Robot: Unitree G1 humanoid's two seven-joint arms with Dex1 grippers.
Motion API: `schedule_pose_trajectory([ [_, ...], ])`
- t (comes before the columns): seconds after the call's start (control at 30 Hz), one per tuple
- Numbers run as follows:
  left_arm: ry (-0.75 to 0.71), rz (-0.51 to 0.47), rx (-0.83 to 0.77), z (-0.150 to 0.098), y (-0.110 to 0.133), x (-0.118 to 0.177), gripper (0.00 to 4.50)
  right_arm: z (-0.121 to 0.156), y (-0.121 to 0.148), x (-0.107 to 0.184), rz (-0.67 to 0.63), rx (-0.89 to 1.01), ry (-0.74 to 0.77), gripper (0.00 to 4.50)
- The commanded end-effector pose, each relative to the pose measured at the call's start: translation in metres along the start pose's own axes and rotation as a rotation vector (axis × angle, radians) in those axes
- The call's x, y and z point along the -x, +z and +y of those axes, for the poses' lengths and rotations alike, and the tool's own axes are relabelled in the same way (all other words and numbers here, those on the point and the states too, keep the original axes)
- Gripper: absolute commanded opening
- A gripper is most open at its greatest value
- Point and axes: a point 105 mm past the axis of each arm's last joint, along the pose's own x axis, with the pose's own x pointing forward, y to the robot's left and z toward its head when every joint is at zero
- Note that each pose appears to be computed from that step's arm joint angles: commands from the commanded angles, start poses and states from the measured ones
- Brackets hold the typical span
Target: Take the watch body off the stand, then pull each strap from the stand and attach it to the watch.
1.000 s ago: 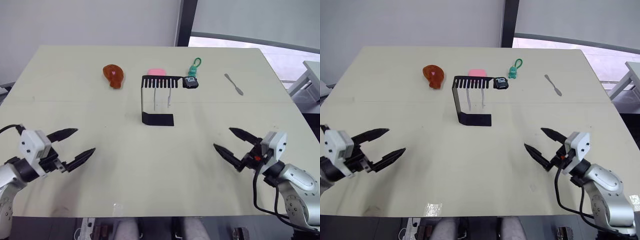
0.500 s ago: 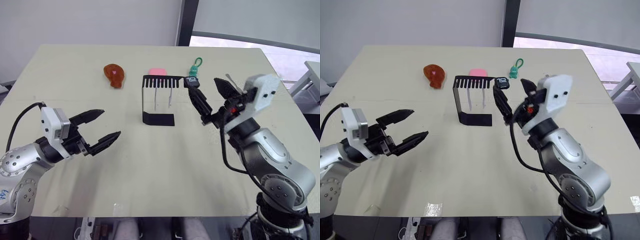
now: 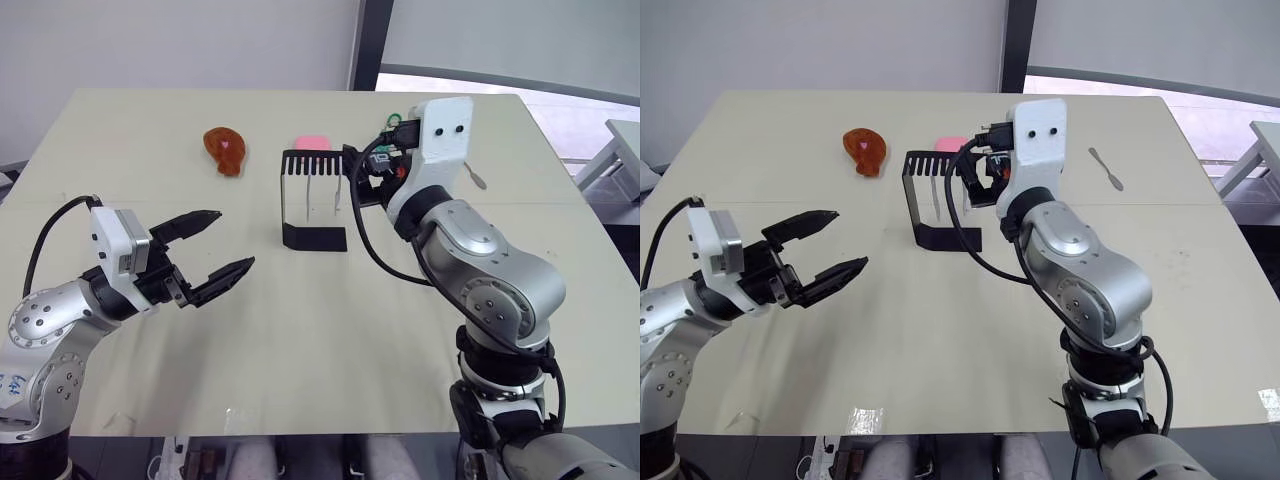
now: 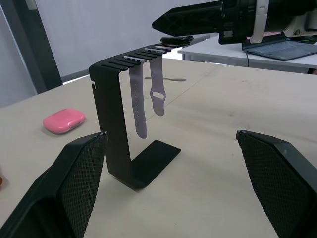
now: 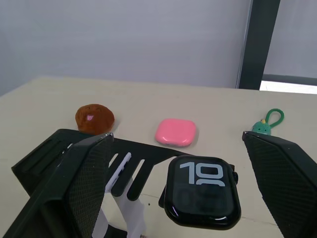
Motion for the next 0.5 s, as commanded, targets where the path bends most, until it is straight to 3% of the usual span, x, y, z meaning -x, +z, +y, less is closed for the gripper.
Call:
schedule_pose_trajectory([
  [0.03, -0.005, -0.022, -0.031, -0.0056, 0.0086, 0.0009, 4.50, -0.0053, 0.0137, -0.0002, -0.042, -0.006, -0.026, 4.42],
  [0.5, 0.011, -0.016, -0.033, -0.0065, 0.0082, 0.0007, 4.50, -0.0065, 0.0077, -0.0031, -0.015, -0.035, -0.026, 4.42],
])
